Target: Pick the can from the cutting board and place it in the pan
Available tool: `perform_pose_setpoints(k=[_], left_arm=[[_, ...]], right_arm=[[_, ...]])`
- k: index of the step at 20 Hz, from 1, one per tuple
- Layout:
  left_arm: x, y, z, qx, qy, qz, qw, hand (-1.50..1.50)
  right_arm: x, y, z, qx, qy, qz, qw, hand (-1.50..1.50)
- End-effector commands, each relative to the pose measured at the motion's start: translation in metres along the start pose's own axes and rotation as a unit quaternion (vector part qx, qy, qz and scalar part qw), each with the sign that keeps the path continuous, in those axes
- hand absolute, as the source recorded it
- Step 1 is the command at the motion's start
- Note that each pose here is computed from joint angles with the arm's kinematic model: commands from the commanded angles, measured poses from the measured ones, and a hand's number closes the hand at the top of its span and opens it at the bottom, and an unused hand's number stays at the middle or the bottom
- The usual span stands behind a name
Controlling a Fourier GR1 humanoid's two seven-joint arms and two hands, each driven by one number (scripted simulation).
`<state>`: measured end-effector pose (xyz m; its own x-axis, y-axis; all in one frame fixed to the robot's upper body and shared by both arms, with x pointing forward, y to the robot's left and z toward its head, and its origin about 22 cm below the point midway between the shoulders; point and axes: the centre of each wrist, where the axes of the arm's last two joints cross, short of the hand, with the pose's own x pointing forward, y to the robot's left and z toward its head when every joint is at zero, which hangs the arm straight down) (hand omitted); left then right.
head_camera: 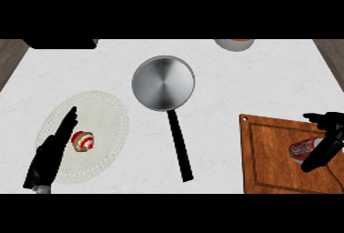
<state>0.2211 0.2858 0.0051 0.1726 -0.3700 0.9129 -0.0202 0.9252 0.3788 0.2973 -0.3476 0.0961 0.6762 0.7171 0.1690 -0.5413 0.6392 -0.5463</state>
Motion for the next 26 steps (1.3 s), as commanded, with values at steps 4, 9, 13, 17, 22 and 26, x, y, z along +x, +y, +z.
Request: perform_pose_setpoints(k=[4,9,13,17,22,26], left_arm=[[0.007,-0.004,-0.002,0.0,0.0,0.003,1.0,0.0],[0.003,0.0,-0.005,0.006,0.004,-0.003,1.0,0.0],[0.003,0.02,0.0,0.002,0.002,-0.006,1.0,0.0],[0.001,0.004,0.022,-0.006,0.0,0.001,1.0,0.0],[-0.001,-0.005,-0.007,0.008,0.0,-0.003,1.0,0.0],[0.003,-0.009,-0.008,-0.015,-0.009,-0.003,0.9998,0.0]], right_arm=[[0.007,-0.009,-0.002,0.001,0.049,0.013,0.999,-1.5],[0.008,0.024,-0.024,0.009,0.056,0.011,0.998,-1.5],[-0.005,0.022,-0.014,-0.004,0.032,0.004,0.999,1.5],[-0.021,0.0,-0.034,-0.003,0.014,-0.045,0.999,1.5],[-0.006,0.019,-0.019,0.01,-0.007,-0.066,0.998,1.5],[0.033,0.027,-0.032,-0.017,-0.073,0.04,0.996,1.5]])
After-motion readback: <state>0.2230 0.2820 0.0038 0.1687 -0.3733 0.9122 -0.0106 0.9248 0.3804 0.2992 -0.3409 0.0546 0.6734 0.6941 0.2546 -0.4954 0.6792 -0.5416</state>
